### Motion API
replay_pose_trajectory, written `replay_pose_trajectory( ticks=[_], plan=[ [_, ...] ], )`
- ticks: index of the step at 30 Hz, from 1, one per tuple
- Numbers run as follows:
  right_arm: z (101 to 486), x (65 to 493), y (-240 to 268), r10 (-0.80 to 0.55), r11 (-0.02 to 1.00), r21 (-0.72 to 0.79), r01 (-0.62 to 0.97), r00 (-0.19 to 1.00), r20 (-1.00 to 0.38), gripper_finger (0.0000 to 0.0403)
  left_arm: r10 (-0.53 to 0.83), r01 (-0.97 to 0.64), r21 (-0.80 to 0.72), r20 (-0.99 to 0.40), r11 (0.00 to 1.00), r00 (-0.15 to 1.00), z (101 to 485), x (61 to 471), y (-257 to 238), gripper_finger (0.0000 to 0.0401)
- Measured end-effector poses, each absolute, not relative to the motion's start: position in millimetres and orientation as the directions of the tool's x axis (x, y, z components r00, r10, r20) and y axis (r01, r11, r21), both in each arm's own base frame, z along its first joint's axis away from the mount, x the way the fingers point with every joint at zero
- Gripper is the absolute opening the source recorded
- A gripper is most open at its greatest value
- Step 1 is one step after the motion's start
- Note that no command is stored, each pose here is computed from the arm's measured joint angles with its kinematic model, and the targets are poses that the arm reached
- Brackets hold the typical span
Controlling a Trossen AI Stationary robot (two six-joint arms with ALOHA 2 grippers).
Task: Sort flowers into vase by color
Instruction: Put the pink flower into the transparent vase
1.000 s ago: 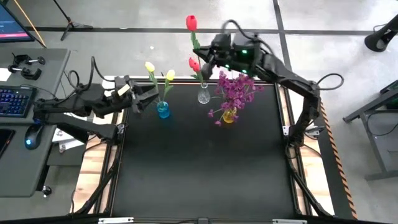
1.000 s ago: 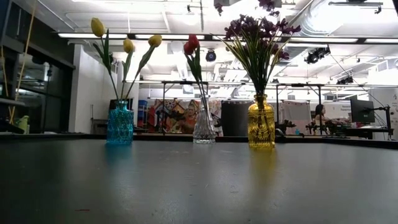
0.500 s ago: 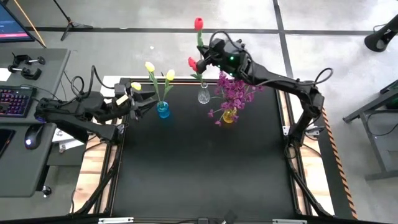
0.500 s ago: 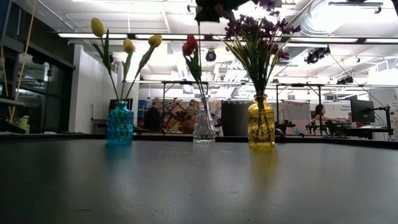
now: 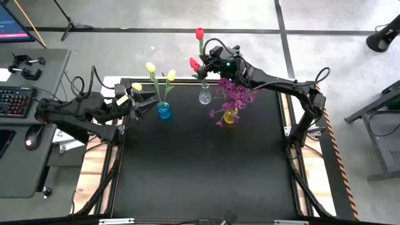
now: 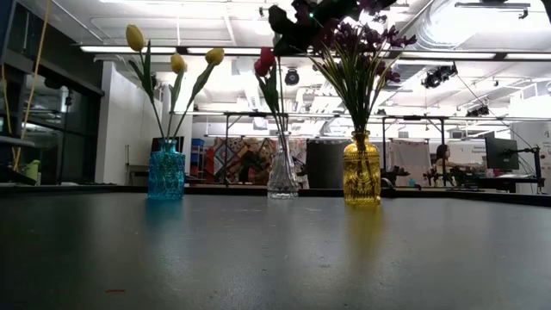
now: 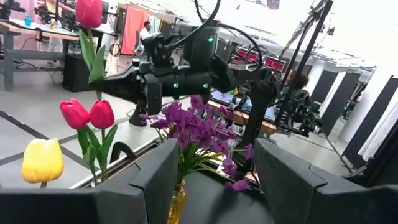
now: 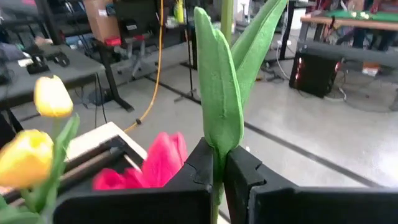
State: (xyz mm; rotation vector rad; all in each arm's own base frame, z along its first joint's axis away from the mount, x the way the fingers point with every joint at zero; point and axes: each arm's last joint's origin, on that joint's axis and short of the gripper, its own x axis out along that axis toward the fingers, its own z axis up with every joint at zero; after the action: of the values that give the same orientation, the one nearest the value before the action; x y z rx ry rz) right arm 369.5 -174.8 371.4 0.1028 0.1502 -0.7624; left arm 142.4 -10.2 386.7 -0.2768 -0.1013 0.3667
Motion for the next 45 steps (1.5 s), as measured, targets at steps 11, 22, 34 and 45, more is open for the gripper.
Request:
replay_pose_trajectory(
  ticks=[11,22,34,45],
  plan=[
    [360.1,370.0,-176.2,-0.709,0.695,0.01,0.719,0.688,-0.154,0.0,0.367,-0.336,-0.291,0.058,0.896,0.928,387.8,142.4,-10.2,0.0197],
    [369.5,370.2,-175.9,-0.704,0.702,0.025,0.711,0.699,-0.127,0.0,0.367,-0.331,-0.299,0.072,0.895,0.928,389.3,142.3,-10.2,0.0197],
    [362.6,369.1,-175.5,-0.699,0.701,0.003,0.713,0.689,-0.193,0.0,0.366,-0.331,-0.298,0.071,0.895,0.928,389.2,142.3,-10.2,0.0197],
    [368.9,368.3,-171.7,-0.682,0.708,0.011,0.706,0.688,-0.248,0.0078,0.366,-0.331,-0.298,0.071,0.896,0.928,389.2,142.3,-10.2,0.0197]
  ],
)
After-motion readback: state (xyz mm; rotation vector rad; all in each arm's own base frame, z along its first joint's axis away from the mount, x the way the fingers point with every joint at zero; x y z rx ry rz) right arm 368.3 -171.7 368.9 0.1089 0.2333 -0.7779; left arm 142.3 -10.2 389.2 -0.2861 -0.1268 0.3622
